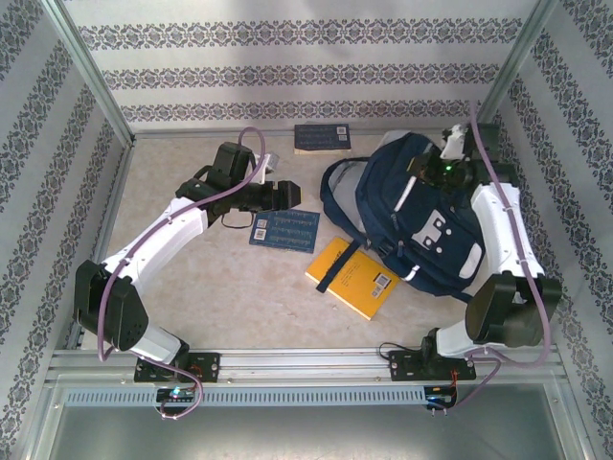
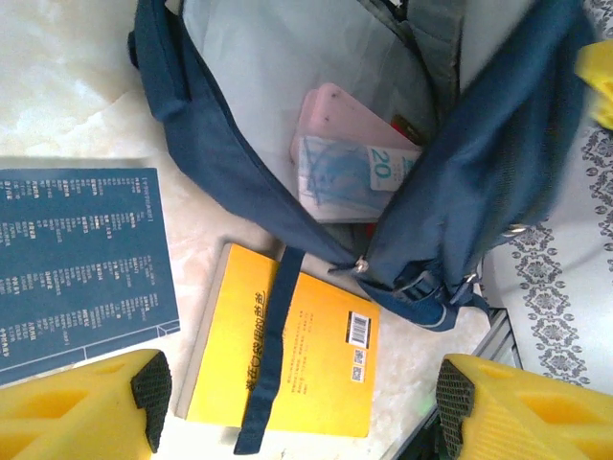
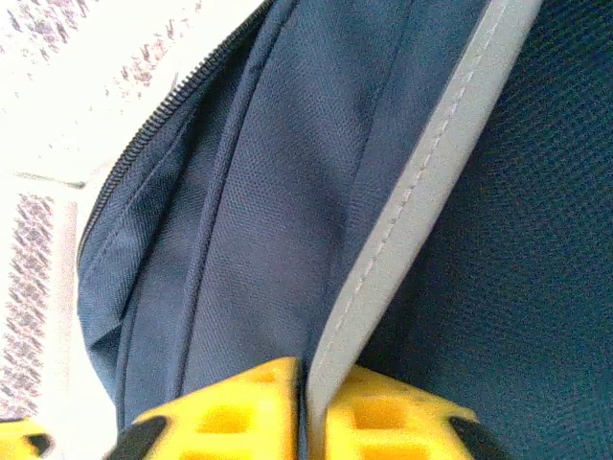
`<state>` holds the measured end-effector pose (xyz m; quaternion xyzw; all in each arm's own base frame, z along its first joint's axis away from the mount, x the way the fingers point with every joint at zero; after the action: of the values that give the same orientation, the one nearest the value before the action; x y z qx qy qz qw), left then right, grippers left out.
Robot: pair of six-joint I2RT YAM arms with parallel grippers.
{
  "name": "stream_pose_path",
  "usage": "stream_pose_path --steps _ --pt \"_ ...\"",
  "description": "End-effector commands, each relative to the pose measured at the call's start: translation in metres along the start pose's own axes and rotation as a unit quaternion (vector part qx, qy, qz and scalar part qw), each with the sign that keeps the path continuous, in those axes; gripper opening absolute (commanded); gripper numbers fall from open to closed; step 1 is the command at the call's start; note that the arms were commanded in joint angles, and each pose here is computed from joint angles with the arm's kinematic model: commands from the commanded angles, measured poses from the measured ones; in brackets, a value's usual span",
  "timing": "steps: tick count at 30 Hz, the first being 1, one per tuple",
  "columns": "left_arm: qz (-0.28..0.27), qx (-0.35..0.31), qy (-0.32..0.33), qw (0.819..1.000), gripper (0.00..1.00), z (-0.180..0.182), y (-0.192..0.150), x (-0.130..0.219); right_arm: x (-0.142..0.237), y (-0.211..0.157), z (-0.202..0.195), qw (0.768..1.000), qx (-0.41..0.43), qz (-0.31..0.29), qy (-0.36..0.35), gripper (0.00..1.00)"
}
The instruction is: Pack the student bag
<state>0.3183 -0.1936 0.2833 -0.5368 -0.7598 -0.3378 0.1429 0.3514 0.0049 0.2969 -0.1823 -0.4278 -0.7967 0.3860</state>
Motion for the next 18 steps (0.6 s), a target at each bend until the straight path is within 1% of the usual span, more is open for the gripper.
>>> stream_pose_path --steps 1,3,4,6,9,11,13,16,18 --pt "-0.008 0.009 -0.001 1.0 0.75 0.004 -0.002 0.004 -0.02 0.005 0.007 0.999 0.02 -0.027 0.025 0.34" --pt "-0.009 0.014 -0.002 1.0 0.75 0.005 -0.004 0.005 -0.024 0.002 0.014 0.999 0.035 -0.016 0.016 0.46" --pt "-0.01 0.017 -0.003 1.0 0.75 0.006 -0.006 0.006 -0.023 0.001 0.017 0.999 0.042 -0.015 0.003 0.49" --pt "-0.012 0.022 -0.004 1.0 0.75 0.008 -0.011 0.009 -0.018 -0.005 0.026 0.997 0.065 -0.015 -0.028 0.52" --pt "-0.017 0.035 -0.005 0.999 0.75 0.013 -0.02 0.013 -0.006 -0.025 0.041 0.991 0.108 -0.018 -0.083 0.52" --pt "-0.017 0.044 -0.004 0.999 0.74 0.018 -0.028 0.015 -0.002 -0.05 0.059 0.985 0.15 -0.016 -0.087 0.52" --pt "-0.017 0.052 -0.004 0.998 0.74 0.022 -0.038 0.016 -0.001 -0.082 0.07 0.982 0.165 0.004 -0.093 0.51" --pt "-0.008 0.051 0.007 0.999 0.74 0.029 -0.056 0.01 -0.007 -0.135 0.068 0.987 0.126 0.058 -0.085 0.5" --pt "0.009 0.051 0.019 0.998 0.75 0.035 -0.068 0.001 -0.01 -0.172 0.059 0.987 0.109 0.08 -0.091 0.5"
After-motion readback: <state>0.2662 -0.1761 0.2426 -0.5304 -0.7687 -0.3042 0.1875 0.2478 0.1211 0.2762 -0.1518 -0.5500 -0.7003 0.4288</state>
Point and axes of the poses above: each hand's point on the last joint's axis, 136 mm out from that joint toward the fingers, its own x axis back along the fingers, its own z axis along the line the jaws close on, y = z × x, the point moved 8 cm from there along x, back along the fingers, and after that the axes turned 9 degrees about x, right-handed, at the moved point
